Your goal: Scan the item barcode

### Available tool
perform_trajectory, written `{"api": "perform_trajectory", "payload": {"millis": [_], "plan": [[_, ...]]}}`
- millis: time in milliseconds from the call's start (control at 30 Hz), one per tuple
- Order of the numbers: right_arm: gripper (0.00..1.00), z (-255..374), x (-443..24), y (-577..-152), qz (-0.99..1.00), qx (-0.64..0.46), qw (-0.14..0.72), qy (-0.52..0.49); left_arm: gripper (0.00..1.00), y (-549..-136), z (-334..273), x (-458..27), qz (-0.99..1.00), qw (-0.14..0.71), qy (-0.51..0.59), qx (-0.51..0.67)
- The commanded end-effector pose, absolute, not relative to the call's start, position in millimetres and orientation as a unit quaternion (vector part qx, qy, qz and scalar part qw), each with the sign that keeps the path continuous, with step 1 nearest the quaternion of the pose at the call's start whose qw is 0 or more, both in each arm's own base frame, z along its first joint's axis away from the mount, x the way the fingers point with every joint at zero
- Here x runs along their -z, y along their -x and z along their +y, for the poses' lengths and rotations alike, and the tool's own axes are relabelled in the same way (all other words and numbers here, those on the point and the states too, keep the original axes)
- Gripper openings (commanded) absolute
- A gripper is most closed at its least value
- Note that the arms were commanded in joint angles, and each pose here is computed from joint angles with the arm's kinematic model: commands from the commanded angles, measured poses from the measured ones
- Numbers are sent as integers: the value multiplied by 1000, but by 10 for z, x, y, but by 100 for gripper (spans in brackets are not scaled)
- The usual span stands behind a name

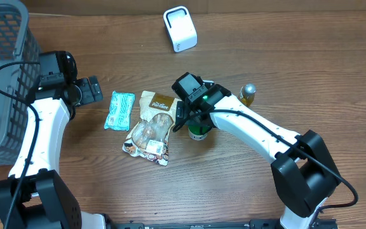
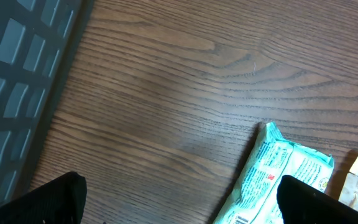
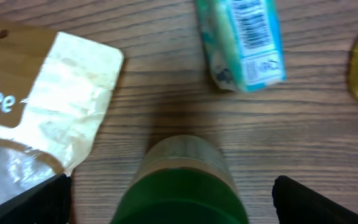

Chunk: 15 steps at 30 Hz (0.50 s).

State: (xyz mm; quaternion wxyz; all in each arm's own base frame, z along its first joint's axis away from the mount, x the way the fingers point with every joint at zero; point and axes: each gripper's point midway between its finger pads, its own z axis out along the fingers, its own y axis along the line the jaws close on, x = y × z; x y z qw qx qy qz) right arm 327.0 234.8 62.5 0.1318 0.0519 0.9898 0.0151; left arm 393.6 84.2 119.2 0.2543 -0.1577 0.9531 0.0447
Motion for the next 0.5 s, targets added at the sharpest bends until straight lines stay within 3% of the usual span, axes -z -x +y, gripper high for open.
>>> {"api": "perform_trajectory", "payload": {"millis": [0, 300, 467], "plan": [[100, 2300, -636, -3279, 986, -10, 138, -90, 100, -3994, 832, -1332, 949, 272, 150, -48], [99, 2392, -634, -3264, 987, -35, 127, -88, 100, -3994, 832, -1332, 949, 272, 150, -48], [84, 2342, -617, -3203, 977, -33, 113, -178, 100, -3993, 833, -1332, 949, 272, 150, -48]]}}
